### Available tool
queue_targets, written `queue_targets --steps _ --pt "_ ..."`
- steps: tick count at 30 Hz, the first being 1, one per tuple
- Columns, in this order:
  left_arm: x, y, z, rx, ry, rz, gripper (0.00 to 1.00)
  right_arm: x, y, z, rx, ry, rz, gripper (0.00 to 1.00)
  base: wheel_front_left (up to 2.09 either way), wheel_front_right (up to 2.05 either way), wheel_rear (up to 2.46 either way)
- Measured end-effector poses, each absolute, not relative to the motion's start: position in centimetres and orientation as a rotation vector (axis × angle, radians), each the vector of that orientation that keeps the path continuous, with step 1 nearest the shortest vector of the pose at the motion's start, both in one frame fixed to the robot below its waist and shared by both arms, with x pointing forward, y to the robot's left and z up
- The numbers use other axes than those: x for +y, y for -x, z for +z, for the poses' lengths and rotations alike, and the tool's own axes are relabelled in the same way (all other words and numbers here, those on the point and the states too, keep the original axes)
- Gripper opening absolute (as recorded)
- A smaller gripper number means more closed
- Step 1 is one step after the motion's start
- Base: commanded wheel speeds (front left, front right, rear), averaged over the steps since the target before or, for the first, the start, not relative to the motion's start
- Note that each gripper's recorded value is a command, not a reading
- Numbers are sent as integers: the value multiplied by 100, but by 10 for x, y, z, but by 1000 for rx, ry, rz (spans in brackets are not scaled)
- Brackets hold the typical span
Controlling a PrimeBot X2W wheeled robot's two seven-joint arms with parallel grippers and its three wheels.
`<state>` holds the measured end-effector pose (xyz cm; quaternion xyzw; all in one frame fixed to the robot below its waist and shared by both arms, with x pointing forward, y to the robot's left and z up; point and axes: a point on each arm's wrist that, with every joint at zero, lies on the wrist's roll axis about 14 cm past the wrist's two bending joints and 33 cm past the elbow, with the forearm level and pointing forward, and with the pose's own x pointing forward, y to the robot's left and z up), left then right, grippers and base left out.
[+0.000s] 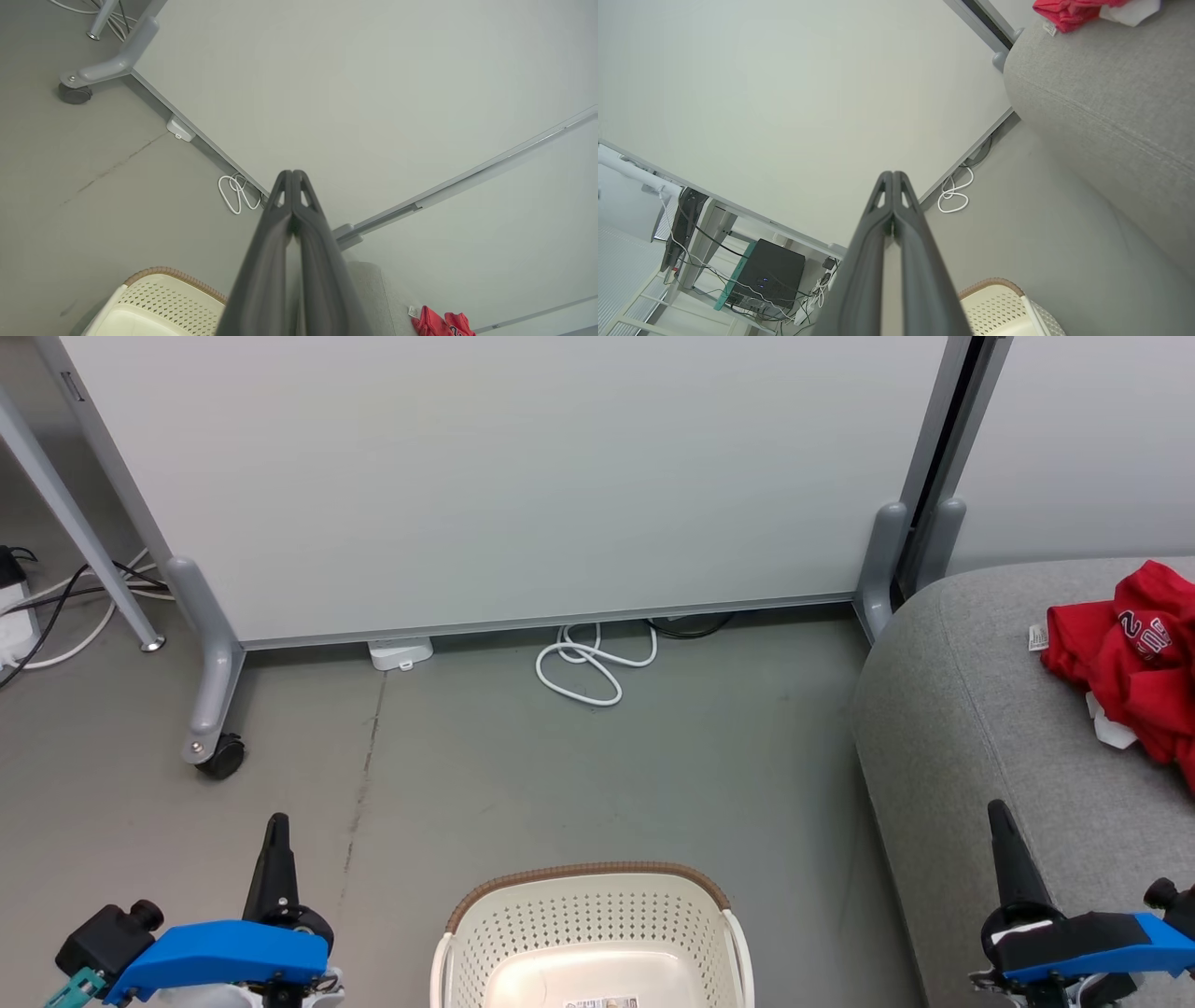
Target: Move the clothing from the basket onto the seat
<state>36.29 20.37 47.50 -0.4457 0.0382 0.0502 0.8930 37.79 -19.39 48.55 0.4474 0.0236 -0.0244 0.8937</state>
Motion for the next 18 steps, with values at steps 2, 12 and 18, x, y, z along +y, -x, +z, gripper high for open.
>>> queue_targets --steps 2,12,18 --pt "204 -363 475 79 950 102 0 -194 -379 486 48 -951 -50 0 0 0 0" --pt "204 -368 479 69 1063 98 0 -195 -380 488 46 -1065 -52 0 0 0 0" --pt "203 -370 481 67 1126 92 0 -195 -381 490 46 -1128 -49 0 0 0 0"
